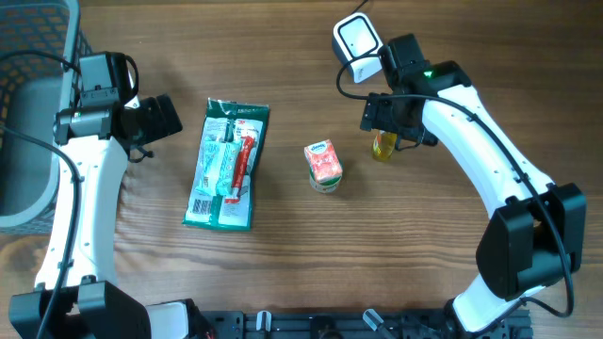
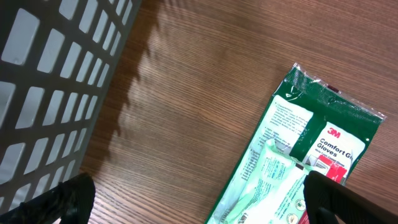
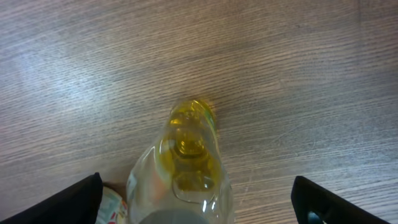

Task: Scan the item barcode
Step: 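Grasp the yellow oil bottle with the right gripper and lift it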

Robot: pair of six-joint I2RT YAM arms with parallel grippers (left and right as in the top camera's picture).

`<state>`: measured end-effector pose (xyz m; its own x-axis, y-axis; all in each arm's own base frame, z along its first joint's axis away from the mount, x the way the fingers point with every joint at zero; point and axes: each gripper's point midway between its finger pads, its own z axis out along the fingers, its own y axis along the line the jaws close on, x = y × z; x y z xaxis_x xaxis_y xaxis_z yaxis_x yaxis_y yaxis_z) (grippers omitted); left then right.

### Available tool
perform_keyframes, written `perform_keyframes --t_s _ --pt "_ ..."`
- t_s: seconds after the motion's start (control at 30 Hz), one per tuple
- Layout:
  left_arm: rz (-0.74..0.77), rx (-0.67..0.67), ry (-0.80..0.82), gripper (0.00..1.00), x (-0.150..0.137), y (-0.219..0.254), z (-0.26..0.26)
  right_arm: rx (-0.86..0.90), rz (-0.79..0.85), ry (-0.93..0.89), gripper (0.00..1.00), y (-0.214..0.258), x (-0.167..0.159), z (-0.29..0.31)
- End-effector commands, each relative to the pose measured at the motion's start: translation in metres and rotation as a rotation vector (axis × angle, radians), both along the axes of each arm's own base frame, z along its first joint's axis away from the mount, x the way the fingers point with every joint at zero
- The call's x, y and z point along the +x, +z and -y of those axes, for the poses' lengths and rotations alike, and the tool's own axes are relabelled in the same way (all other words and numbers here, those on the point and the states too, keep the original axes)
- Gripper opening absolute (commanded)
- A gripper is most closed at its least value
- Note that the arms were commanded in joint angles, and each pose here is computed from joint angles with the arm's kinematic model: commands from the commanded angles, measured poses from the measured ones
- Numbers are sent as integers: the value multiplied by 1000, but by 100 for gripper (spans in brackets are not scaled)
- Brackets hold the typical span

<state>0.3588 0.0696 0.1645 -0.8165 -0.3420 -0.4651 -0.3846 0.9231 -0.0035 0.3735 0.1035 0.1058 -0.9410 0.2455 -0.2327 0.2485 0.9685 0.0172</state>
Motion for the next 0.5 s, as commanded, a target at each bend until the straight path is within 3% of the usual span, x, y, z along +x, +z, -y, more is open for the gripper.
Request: perform_keyframes --t_s 0.0,0.3,0.47 --pt "0 4 16 100 0 -1 -3 8 -13 -12 93 -7 -1 -3" --pt "0 4 16 100 0 -1 -3 9 -9 -9 80 -7 0 -3" --pt "0 4 16 100 0 -1 -3 13 3 -9 79 -7 3 -4"
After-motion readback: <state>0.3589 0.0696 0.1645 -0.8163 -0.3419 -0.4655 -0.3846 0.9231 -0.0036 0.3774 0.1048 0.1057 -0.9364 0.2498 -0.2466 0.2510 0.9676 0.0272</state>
